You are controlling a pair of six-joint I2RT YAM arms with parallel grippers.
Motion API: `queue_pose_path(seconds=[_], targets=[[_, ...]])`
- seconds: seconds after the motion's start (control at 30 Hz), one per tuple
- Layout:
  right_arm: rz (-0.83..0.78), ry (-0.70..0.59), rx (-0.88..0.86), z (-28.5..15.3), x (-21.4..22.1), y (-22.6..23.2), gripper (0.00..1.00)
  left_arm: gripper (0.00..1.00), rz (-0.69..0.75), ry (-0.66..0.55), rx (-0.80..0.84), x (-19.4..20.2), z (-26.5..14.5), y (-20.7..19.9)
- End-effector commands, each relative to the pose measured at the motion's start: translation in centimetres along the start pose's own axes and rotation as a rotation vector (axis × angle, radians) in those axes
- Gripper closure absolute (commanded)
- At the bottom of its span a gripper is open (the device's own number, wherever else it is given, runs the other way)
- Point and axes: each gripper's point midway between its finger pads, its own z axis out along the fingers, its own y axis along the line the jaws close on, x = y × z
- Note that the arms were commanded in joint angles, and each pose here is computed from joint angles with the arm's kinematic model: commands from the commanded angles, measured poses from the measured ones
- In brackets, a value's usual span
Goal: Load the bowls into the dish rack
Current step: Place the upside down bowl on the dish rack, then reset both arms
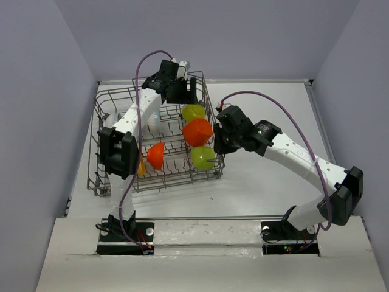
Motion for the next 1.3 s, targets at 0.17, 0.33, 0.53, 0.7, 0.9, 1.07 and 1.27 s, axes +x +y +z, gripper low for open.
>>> queue_pose_path(seconds=[0.17, 0.33, 0.53, 0.7, 0.9, 1.07, 1.27], targets=[[0.025, -0.166, -0.134, -1.5, -4.6, 3.6, 0.56, 0.10, 0.024, -0.250, -0.056, -6.5, -8.7, -1.7], [0.032, -0.214, -0.136, -2.7, -5.5, 3.5, 0.31, 0.08, 0.024, -0.382, -0.064, -8.7, -13.0, -2.5], [0.036, -0.281, -0.130, -4.6, -7.0, 3.3, 0.00, 0.05, 0.027, -0.511, -0.108, -10.5, -17.9, -2.6], [0.076, -0.365, -0.060, -6.1, -8.2, 1.7, 0.00, 0.02, 0.014, -0.600, -0.207, -10.3, -22.0, -1.3], [0.141, -0.563, 0.022, -11.4, -10.5, -1.2, 0.00, 0.01, -0.003, -0.806, -0.256, -9.3, -28.2, -0.4], [0.180, -0.835, 0.012, -18.0, -14.1, -2.5, 0.00, 0.01, 0.015, -0.885, -0.199, -9.0, -32.6, -2.0], [0.145, -1.000, 0.107, -24.5, -19.1, -3.1, 0.00, 0.01, 0.040, -0.955, -0.157, -11.8, -38.3, -4.5]])
